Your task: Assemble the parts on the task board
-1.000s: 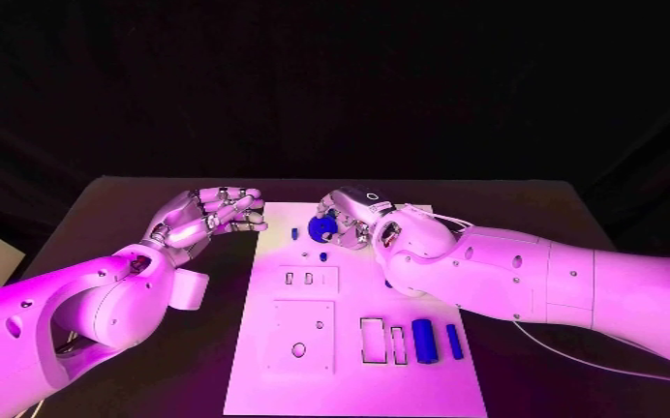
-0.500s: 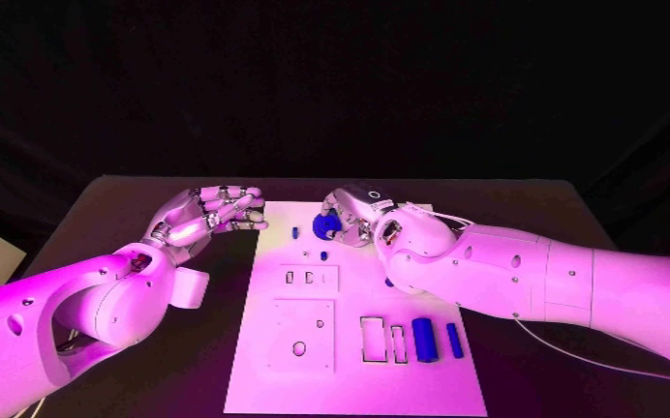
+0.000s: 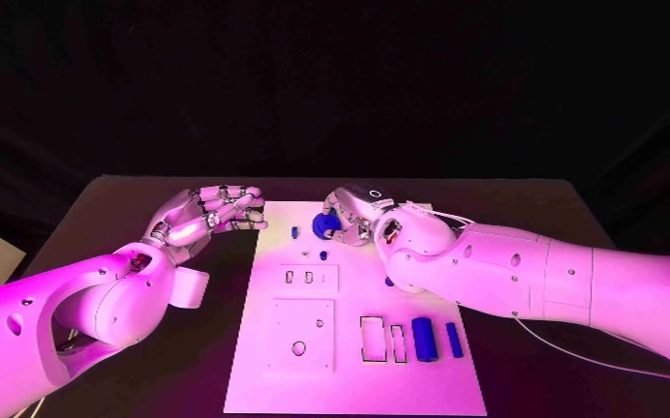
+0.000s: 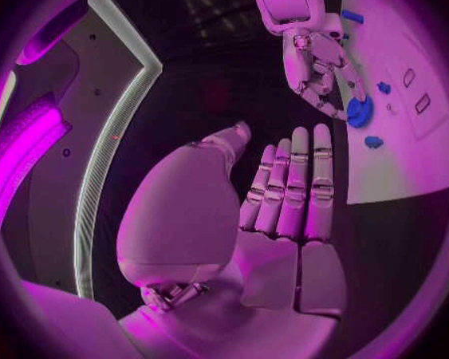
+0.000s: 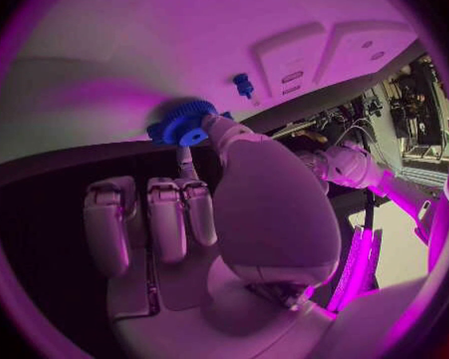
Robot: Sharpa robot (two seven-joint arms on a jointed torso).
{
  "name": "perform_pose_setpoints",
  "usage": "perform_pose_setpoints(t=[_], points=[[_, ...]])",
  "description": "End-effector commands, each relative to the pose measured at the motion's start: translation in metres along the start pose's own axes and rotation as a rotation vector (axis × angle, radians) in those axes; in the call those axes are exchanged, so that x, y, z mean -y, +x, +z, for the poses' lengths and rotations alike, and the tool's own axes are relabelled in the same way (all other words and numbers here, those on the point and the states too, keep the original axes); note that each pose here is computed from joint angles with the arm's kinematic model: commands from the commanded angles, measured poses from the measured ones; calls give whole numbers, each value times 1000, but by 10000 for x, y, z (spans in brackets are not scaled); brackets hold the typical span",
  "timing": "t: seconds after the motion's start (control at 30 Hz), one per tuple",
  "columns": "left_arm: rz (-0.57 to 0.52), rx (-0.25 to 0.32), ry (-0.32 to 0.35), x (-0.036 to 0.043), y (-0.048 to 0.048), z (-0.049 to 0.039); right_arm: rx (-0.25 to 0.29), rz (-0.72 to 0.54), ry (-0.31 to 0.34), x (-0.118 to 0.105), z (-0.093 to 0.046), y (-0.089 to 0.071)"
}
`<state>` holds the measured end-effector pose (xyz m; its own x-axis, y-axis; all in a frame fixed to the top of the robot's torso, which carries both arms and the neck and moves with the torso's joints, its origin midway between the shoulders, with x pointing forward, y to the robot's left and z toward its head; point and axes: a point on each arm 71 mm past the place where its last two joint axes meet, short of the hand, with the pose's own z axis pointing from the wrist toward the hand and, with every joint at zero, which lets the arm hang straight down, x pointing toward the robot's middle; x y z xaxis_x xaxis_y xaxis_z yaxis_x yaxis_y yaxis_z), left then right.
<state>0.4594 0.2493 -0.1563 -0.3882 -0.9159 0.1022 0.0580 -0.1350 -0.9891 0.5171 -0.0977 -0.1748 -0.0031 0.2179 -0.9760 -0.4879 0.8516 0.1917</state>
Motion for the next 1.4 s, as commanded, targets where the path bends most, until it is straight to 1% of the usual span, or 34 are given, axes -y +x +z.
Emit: perform_pose_setpoints(t=[0.03,0.1,0.2,0.63,0.87,1.0,1.13,1.23,1.33,1.4], points=[[-5,-19,8,12,25,5,-48,13,-14,-13,5,33],[-5,-18,8,13,23,4,-69,19,-15,-7,5,47],[-5,-18,8,13,22,4,-84,30,-12,6,2,56],[-3,-15,7,11,14,6,-134,44,13,77,-9,84],[-3,-14,7,10,10,5,-129,35,48,142,-15,75],[-2,-13,7,10,7,5,-122,35,51,160,-29,65],[-2,-12,7,9,3,5,-103,46,37,163,-80,36],[-1,-10,7,9,-6,4,-64,63,19,186,-151,-21],[0,-8,7,9,-16,3,-4,103,-1,252,-239,-119],[1,-6,7,9,-23,3,42,149,-12,334,-315,-209]])
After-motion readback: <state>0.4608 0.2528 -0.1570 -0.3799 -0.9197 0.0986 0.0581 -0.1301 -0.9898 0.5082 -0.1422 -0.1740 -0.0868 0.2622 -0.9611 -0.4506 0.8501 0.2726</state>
